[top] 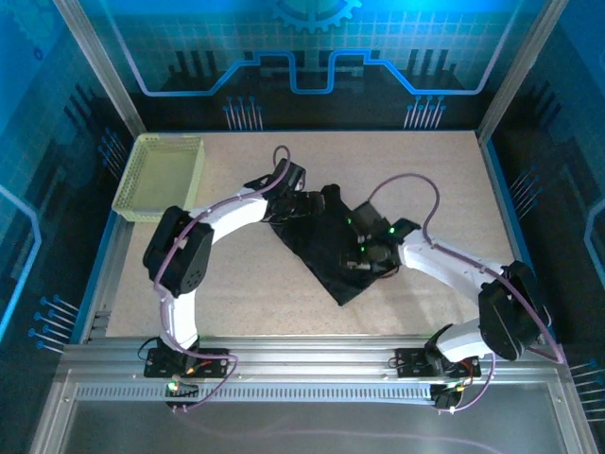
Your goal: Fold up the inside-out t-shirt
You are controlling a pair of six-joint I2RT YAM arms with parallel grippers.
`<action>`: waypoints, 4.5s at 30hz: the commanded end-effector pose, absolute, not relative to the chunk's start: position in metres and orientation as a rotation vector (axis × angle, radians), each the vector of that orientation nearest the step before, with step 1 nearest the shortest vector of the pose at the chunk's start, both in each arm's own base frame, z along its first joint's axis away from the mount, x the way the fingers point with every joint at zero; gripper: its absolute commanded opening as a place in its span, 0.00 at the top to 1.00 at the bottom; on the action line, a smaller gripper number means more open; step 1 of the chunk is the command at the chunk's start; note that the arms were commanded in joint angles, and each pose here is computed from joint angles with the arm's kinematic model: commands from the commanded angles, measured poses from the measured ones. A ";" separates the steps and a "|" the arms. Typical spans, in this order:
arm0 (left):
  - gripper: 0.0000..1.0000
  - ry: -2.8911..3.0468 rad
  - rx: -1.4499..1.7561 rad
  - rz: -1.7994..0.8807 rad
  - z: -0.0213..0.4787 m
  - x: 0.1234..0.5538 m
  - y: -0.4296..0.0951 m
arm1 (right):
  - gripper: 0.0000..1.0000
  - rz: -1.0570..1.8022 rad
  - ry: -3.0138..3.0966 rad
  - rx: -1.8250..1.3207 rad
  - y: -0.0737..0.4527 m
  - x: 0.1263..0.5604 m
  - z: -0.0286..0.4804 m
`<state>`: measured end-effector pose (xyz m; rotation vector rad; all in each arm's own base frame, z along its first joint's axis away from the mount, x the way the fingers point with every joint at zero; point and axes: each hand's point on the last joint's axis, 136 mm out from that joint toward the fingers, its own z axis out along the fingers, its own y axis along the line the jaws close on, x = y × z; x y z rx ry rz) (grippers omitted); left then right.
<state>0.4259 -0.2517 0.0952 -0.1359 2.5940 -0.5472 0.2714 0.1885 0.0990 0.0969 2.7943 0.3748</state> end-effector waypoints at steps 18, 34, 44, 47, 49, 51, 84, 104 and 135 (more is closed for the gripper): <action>0.28 2.614 -0.681 -0.703 0.042 0.374 -0.217 | 0.46 0.421 2.792 -0.224 0.203 0.479 0.050; 0.50 2.688 -0.187 -0.825 0.036 0.452 -0.284 | 0.65 0.420 2.927 0.264 0.158 0.339 0.021; 0.43 2.673 -0.125 -0.792 0.061 0.438 -0.275 | 0.59 0.353 2.789 0.328 0.119 0.346 0.067; 0.39 2.681 -0.116 -0.781 0.060 0.436 -0.273 | 0.54 0.337 2.769 0.352 0.109 0.354 0.076; 0.36 2.683 -0.111 -0.779 0.059 0.437 -0.274 | 0.50 0.331 2.771 0.368 0.104 0.353 0.075; 0.33 2.688 -0.105 -0.780 0.055 0.439 -0.275 | 0.48 0.348 2.773 0.375 0.104 0.352 0.072; 0.60 2.784 -0.108 -0.853 -0.004 0.427 -0.292 | 0.65 0.277 2.944 0.187 0.179 0.384 0.001; 1.00 2.368 -0.298 -1.003 0.117 0.439 -0.243 | 1.00 0.402 2.665 0.002 0.190 0.407 0.112; 1.00 1.791 0.075 -1.063 0.323 0.470 -0.223 | 1.00 0.473 2.191 -0.261 0.206 0.472 0.289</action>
